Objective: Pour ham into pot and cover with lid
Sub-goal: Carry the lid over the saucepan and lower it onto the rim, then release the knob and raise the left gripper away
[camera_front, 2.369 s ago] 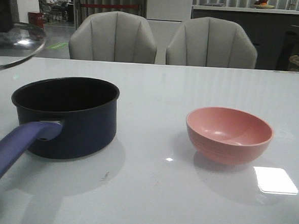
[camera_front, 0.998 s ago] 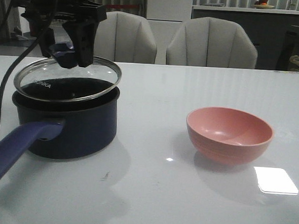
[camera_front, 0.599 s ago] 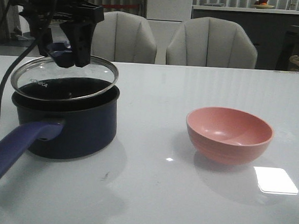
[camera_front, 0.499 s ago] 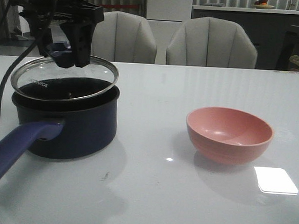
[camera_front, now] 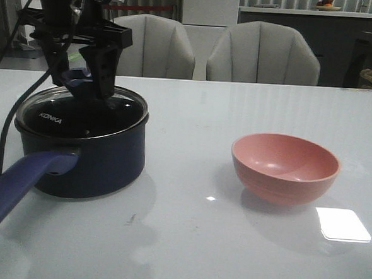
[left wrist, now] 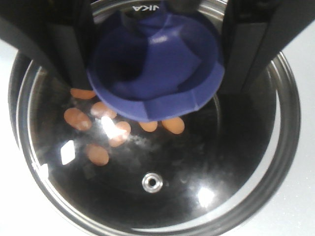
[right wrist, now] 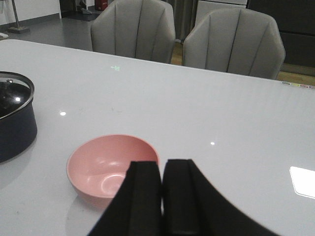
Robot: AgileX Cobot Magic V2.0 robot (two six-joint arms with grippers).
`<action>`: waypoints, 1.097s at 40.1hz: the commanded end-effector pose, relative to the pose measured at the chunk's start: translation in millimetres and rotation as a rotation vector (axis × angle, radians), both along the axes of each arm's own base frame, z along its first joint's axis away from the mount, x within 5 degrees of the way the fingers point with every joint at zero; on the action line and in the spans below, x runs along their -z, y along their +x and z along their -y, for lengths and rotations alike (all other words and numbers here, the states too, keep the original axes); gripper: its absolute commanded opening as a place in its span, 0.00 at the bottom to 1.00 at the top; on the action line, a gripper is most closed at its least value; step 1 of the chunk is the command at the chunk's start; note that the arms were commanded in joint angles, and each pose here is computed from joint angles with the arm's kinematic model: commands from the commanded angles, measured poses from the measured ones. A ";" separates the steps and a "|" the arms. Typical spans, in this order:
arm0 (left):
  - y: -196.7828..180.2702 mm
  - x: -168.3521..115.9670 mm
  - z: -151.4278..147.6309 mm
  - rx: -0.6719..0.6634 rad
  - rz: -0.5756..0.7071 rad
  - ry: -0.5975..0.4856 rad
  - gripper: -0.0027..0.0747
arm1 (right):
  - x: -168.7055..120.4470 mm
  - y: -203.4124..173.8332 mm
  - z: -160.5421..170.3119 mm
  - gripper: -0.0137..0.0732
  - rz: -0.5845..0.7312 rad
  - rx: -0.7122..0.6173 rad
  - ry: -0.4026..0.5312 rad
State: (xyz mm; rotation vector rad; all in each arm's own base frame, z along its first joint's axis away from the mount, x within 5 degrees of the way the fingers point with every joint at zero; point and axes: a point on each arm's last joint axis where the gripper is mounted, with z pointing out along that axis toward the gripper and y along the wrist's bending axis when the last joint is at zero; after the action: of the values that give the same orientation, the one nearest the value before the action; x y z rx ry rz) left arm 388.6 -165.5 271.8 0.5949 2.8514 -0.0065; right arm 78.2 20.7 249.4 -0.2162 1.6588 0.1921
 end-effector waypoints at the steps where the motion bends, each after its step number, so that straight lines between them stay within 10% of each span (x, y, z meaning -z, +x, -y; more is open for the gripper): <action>1: -7.2 -24.0 -0.3 -0.002 0.029 -0.032 0.35 | -16.4 1.0 1.2 0.35 0.099 0.015 0.022; 12: -6.4 -22.0 0.0 -0.002 0.024 -0.030 0.75 | -16.4 1.0 1.2 0.35 0.099 0.015 0.022; 44: -21.1 -54.8 -3.9 -0.002 0.087 -0.087 0.75 | -16.4 1.0 1.2 0.35 0.099 0.015 0.022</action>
State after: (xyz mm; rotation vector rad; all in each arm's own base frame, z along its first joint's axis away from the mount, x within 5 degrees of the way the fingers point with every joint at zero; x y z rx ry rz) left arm 381.6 -166.6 288.9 0.5755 2.8215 -0.0808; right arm 78.2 20.7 249.4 -0.2162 1.6588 0.1921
